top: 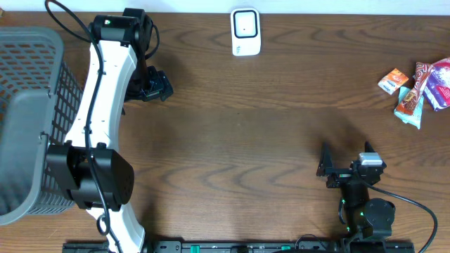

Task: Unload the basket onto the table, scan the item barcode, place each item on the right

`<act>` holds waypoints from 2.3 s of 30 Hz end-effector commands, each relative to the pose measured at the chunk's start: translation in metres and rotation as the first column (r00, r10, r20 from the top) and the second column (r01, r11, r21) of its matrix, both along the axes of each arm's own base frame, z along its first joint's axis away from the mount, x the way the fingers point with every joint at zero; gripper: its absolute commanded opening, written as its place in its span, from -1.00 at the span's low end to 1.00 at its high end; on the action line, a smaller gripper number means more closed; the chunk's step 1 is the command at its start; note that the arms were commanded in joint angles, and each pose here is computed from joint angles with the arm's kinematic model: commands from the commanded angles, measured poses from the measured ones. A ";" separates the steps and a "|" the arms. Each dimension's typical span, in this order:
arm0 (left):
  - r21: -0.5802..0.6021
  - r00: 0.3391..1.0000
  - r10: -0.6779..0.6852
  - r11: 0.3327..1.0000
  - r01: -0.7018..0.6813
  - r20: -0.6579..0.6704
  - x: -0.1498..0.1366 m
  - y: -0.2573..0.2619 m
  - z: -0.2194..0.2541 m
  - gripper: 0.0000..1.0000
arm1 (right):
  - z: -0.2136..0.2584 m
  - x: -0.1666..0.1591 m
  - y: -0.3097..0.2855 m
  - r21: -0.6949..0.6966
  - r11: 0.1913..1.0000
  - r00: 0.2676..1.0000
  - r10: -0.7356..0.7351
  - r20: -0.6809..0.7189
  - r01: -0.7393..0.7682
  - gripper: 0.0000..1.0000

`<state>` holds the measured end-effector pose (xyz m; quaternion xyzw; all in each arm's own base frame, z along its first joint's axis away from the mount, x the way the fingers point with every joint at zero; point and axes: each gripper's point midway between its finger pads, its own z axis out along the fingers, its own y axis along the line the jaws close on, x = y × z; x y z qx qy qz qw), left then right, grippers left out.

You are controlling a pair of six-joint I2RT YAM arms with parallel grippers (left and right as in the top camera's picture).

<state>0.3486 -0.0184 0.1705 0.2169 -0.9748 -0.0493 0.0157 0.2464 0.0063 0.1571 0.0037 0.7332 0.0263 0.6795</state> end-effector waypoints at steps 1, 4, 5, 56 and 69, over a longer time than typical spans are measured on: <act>0.008 1.000 0.005 1.000 -0.004 -0.014 -0.001 0.002 -0.004 0.96 | -0.001 0.000 -0.001 0.013 1.000 1.000 -0.006 0.000 0.006 0.99; 0.008 1.000 0.006 1.000 -0.006 -0.015 -0.001 0.003 -0.004 0.96 | -0.001 0.000 -0.001 0.013 1.000 1.000 -0.006 0.000 0.006 0.98; 0.008 1.000 0.005 1.000 -0.005 -0.015 -0.001 0.002 -0.004 0.96 | -0.001 0.000 -0.001 0.013 1.000 1.000 -0.006 0.000 0.006 0.99; -0.069 0.720 -0.041 0.990 0.123 0.692 -0.103 -0.001 -0.096 0.96 | -0.001 0.000 -0.001 0.013 1.000 1.000 -0.006 0.000 0.006 0.98; -0.041 0.448 -0.040 0.985 0.170 0.893 -0.099 -0.004 -0.093 0.96 | -0.001 0.000 -0.001 0.013 1.000 1.000 -0.006 0.000 0.006 0.99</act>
